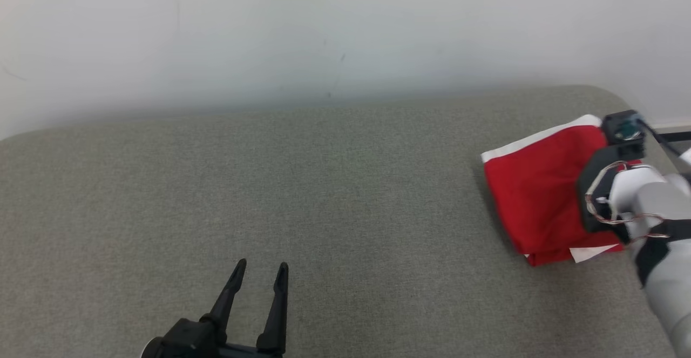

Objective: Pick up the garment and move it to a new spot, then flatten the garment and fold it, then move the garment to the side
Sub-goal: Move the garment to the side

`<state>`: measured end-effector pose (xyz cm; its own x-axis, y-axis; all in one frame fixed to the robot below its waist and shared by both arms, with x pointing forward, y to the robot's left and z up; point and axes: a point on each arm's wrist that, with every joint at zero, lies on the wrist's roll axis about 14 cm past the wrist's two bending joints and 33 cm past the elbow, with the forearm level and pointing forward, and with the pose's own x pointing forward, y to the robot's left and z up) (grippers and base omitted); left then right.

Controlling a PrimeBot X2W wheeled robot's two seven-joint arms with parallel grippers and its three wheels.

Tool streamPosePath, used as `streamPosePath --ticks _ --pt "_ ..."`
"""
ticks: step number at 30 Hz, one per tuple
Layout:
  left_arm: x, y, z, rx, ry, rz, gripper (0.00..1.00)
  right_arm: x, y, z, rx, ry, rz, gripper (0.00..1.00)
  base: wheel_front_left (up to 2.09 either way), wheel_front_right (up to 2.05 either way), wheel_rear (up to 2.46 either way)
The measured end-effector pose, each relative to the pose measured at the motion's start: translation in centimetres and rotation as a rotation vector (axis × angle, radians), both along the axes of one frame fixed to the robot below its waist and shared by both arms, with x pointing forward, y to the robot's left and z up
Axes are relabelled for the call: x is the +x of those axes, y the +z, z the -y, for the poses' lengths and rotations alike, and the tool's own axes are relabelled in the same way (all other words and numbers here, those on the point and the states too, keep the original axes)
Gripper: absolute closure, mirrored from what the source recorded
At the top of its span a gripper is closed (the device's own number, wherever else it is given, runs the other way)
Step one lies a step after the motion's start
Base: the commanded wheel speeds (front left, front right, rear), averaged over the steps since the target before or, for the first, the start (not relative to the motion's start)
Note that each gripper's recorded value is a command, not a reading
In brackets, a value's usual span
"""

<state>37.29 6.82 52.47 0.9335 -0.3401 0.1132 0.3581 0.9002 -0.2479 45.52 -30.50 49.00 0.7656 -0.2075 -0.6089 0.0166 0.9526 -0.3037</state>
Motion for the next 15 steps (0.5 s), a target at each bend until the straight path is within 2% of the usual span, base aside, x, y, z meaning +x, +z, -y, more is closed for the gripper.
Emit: streamPosePath --ticks 2,9,10,11,15 --pt "0.0 -0.1 0.5 0.007 -0.023 -0.005 0.00 -0.2 0.4 2.3 -0.019 -0.037 0.007 1.00 0.00 0.00 0.00" --pt "-0.4 -0.8 -1.3 0.030 0.020 -0.026 0.00 -0.6 -1.6 4.5 -0.048 -0.067 -0.036 1.00 0.00 0.00 0.00" --pt "-0.4 -0.8 -1.3 0.030 0.020 -0.026 0.00 -0.6 -1.6 4.5 -0.048 -0.067 -0.036 0.64 0.00 0.00 0.00" --pt "-0.4 -0.7 -1.7 0.030 0.030 -0.026 0.00 -0.7 -1.9 4.7 -0.057 -0.064 -0.037 0.00 0.00 0.00 0.00" --pt "-0.5 -0.2 -2.8 0.017 0.067 -0.013 0.00 0.0 -0.7 5.7 -0.106 -0.041 0.040 0.00 0.00 0.00 0.00"
